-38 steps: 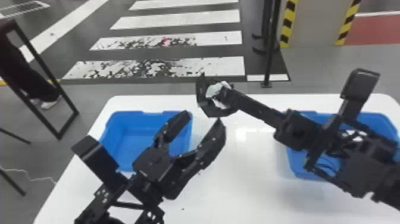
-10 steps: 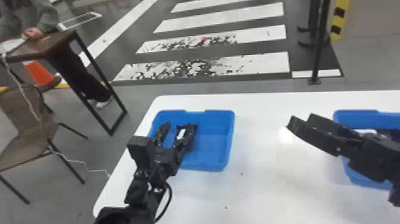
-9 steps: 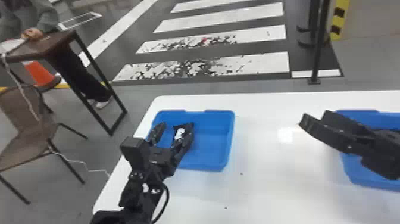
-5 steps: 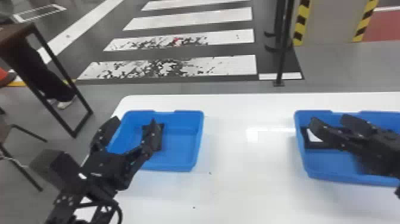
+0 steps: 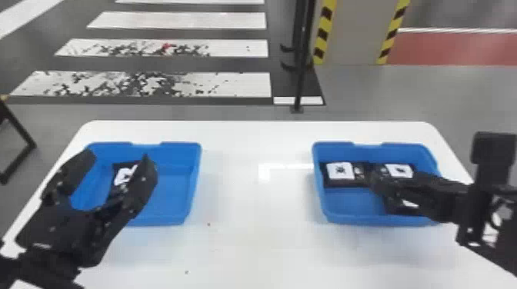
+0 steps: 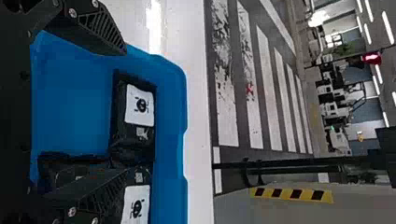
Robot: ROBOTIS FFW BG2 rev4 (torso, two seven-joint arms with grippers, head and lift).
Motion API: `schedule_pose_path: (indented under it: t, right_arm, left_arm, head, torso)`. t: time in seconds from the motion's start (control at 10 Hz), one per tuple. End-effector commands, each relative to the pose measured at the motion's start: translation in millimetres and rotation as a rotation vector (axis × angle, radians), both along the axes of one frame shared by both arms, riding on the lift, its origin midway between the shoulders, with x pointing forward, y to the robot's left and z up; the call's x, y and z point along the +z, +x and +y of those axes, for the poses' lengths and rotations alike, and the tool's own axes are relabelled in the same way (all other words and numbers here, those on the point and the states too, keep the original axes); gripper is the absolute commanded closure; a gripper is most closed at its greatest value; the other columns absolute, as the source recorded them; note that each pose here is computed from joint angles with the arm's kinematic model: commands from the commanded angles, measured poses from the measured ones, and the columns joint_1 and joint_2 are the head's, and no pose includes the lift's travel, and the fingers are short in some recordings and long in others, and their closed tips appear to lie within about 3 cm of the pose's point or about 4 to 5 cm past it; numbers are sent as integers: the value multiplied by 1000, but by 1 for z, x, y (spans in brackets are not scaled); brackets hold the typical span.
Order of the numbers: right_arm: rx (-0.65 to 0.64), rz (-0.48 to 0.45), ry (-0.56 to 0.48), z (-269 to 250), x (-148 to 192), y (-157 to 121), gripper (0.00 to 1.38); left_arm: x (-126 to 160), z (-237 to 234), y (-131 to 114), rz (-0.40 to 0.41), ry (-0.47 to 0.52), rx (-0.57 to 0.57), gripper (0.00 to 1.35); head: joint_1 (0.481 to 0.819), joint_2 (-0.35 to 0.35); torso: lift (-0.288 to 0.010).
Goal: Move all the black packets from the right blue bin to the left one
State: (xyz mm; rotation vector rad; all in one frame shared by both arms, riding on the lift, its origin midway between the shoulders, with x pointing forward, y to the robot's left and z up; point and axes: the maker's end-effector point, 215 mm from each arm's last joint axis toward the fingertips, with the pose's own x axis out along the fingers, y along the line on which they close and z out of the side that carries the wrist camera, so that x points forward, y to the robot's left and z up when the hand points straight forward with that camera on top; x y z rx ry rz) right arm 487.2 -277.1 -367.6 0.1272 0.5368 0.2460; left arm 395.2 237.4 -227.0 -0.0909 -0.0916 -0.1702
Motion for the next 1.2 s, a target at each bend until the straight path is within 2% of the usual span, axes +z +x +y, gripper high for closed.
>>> schedule_pose_path:
  t: [0.0,0.5,0.9,1.1]
  right_arm:
    - [-20,54,-8,-15,-13,11,137]
    - [-35,301,-37,-35,-67,23,136]
    - [-55,387,-39,-46,-88,24,137]
    - [-77,422,-79,-58,-91,15,142]
  left_arm:
    - [1,-6,1,-3,-2,-13,203]
    - [3,-16,3,-7,-2,-39,208]
    - [4,-17,2,-10,1,-45,208]
    - [5,-17,2,-12,1,-45,208]
  head:
    - [695,-42]
    - [695,-101]
    - [695,-120]
    - [695,-129]
  torso:
    - [-140]
    - [-140]
    - [-140]
    - [-140]
